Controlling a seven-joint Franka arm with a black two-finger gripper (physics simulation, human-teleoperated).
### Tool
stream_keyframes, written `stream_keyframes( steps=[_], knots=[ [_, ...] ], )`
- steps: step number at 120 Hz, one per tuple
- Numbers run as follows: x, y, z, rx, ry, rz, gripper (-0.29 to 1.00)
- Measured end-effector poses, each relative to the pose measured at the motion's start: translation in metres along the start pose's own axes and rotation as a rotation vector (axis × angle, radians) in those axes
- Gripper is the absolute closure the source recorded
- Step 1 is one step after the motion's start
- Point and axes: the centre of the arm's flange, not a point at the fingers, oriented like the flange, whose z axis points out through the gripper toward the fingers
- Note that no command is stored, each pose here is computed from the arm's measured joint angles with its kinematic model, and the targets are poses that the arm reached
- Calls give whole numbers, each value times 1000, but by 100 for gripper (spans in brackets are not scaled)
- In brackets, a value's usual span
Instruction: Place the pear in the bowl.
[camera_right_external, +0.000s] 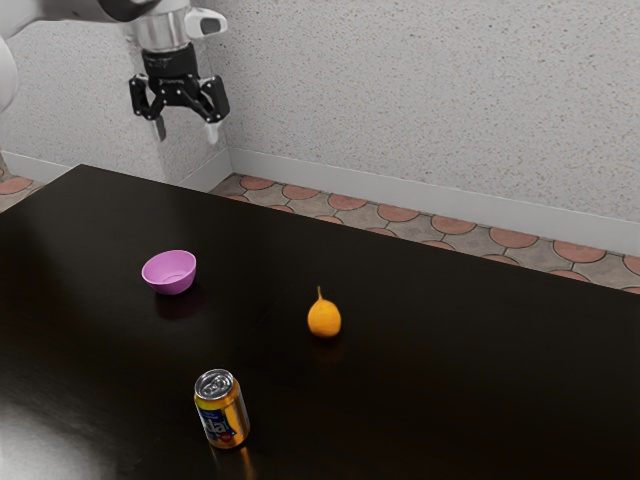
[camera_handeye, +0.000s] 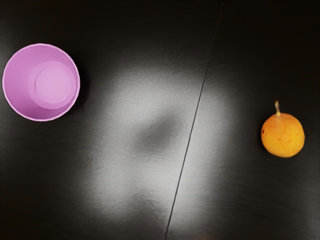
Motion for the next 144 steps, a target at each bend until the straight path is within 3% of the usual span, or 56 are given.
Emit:
stream_keyframes(
  steps=[28, 52, 67, 85, 99, 144],
  knots=[
    [2, 6, -3, -4, 29, 28, 0],
    [-14, 115, 13, 5, 43, 213, 0],
    [-1, 133, 56, 42, -9, 234, 0],
    [5, 141, 123, 50, -90, 244, 0],
    [14, 153, 177, 51, -103, 257, 0],
    [22, 164, 261, -45, -110, 126, 0]
  ],
)
